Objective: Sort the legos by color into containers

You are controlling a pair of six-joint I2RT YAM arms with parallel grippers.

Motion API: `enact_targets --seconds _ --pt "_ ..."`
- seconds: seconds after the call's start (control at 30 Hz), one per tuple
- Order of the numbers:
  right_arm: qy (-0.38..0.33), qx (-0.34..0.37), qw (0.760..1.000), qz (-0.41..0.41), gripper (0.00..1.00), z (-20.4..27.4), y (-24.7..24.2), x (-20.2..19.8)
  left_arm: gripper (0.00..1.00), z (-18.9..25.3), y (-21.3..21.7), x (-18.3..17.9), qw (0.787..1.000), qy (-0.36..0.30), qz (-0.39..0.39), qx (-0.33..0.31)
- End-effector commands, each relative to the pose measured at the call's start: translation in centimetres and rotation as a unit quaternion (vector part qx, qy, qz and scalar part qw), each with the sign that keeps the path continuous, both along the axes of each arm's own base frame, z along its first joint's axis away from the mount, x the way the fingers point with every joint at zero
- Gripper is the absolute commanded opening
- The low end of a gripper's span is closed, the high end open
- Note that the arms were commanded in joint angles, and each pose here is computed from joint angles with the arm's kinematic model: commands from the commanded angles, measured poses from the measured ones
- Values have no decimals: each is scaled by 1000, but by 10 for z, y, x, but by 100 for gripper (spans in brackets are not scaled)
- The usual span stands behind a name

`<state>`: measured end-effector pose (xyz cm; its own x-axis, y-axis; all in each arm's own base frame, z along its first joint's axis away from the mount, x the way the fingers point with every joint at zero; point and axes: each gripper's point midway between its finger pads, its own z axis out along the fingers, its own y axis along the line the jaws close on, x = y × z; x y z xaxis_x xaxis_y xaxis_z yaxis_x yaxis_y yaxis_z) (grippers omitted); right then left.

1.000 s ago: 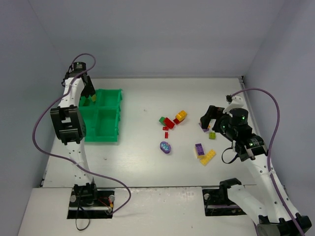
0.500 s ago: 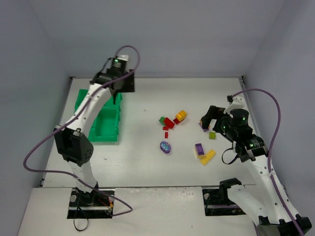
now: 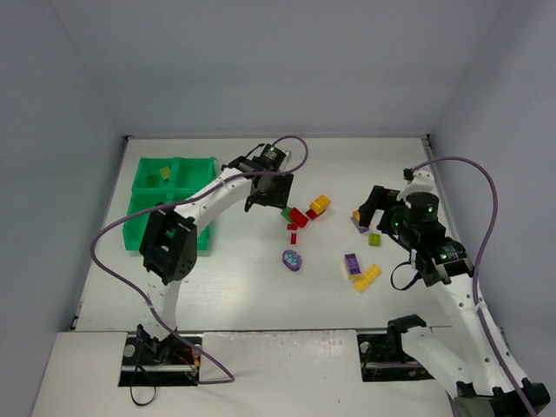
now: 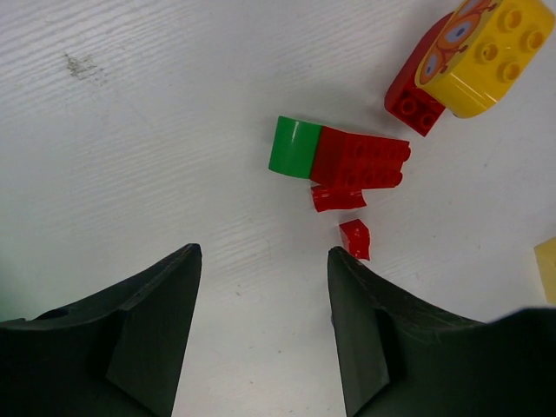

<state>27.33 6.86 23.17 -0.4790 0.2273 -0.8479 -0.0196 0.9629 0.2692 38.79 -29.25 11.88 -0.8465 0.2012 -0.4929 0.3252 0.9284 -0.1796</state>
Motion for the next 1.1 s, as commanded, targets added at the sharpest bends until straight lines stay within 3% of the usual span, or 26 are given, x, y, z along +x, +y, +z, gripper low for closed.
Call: enact_targets --seconds 0.0,0.2,0.43,0.53,0.8,1.07 --pt "4 -19 997 -68 90 -4 -20 17 54 58 -22 0 996 -54 -1 -66" --pt "88 -31 989 -115 85 -41 -33 59 55 76 -4 -14 995 -73 11 -65" --pt "146 -29 974 -171 84 -72 -58 86 72 93 28 -40 992 -103 27 -60" --pt "173 -31 969 -176 84 -93 -59 80 77 91 37 -51 992 -109 27 -61" --pt "253 -26 950 -184 76 -157 -58 40 77 91 59 -67 990 -129 38 -49" --pt "266 -13 949 -169 75 -181 -54 49 77 95 70 -71 989 -139 35 -35"
